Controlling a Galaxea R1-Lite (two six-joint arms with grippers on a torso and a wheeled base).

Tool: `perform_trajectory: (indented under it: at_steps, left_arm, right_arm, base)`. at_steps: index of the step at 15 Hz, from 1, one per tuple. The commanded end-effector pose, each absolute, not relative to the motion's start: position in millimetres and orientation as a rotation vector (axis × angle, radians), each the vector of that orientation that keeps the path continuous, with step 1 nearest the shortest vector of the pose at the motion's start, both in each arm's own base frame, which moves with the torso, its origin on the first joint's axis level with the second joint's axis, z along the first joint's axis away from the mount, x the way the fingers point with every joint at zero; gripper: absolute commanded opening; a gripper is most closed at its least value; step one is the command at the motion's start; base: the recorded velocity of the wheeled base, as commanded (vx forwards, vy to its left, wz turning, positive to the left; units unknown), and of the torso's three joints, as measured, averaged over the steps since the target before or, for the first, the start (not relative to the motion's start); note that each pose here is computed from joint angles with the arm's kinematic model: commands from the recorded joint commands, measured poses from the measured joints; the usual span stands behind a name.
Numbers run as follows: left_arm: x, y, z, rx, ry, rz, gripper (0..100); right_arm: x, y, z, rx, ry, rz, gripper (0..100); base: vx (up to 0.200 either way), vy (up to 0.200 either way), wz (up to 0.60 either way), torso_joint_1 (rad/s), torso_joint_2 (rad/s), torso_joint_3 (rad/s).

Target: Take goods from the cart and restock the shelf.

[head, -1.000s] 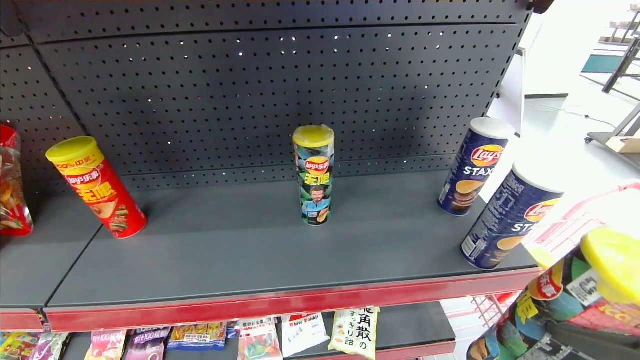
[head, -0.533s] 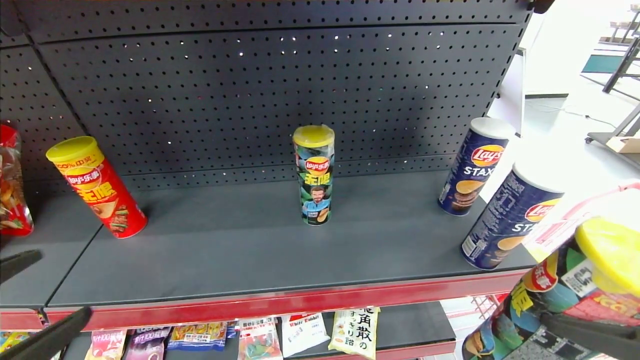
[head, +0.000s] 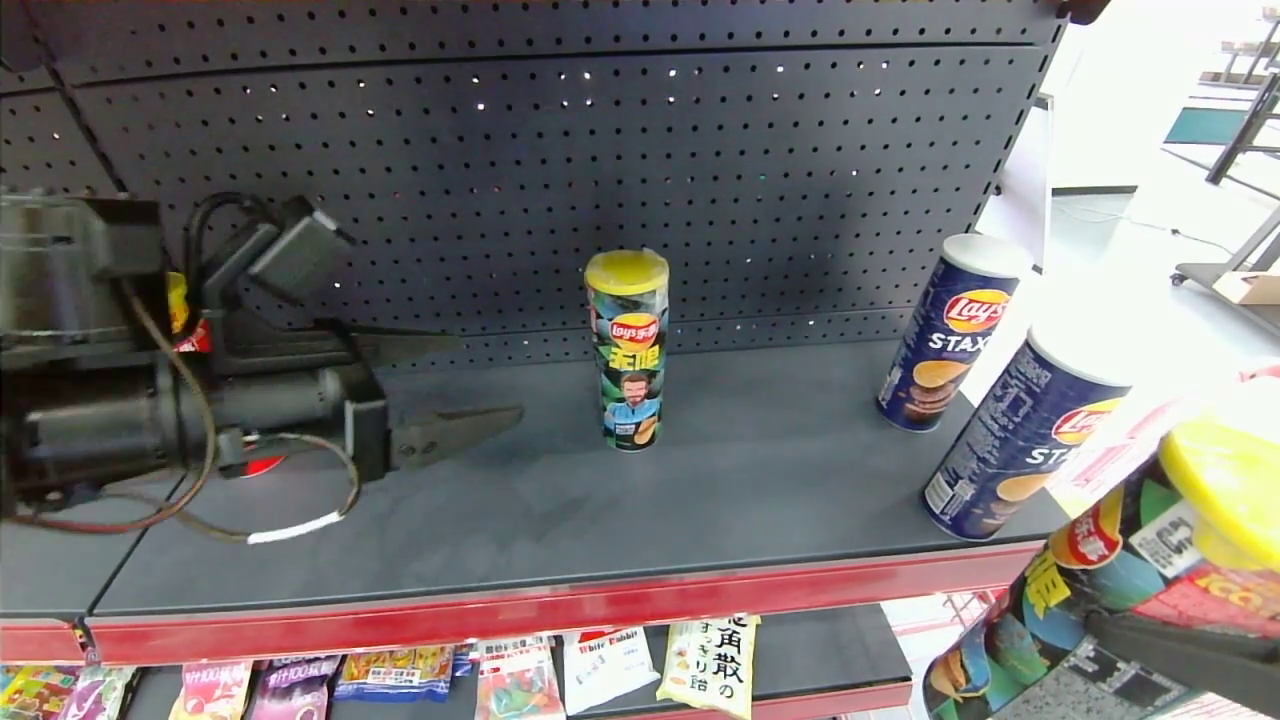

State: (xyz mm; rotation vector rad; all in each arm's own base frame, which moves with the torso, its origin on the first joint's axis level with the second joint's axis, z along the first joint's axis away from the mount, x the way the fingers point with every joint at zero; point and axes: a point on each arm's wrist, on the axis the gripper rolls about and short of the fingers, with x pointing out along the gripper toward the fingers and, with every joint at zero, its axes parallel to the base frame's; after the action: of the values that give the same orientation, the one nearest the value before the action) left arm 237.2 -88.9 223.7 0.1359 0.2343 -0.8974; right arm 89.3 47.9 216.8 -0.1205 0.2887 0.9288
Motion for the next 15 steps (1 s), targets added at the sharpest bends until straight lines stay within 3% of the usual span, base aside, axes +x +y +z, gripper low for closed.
perform_trajectory:
  at_steps: [1,15]
  left_arm:
    - [294.1,-114.7,201.4,0.168,0.280,-0.940,100]
    - [372.3,-150.6,195.5,0.263,0.115,-1.083,100]
  right_arm:
    - [90.2,48.4,219.1,-0.120,0.283,0.929,0]
    - [89.7,48.1,217.6,-0.110,0.295,0.926,0]
  base:
    - [0.000,0.000,0.00,0.000,0.00,0.000]
    - [0.000,0.000,0.00,0.000,0.00,0.000]
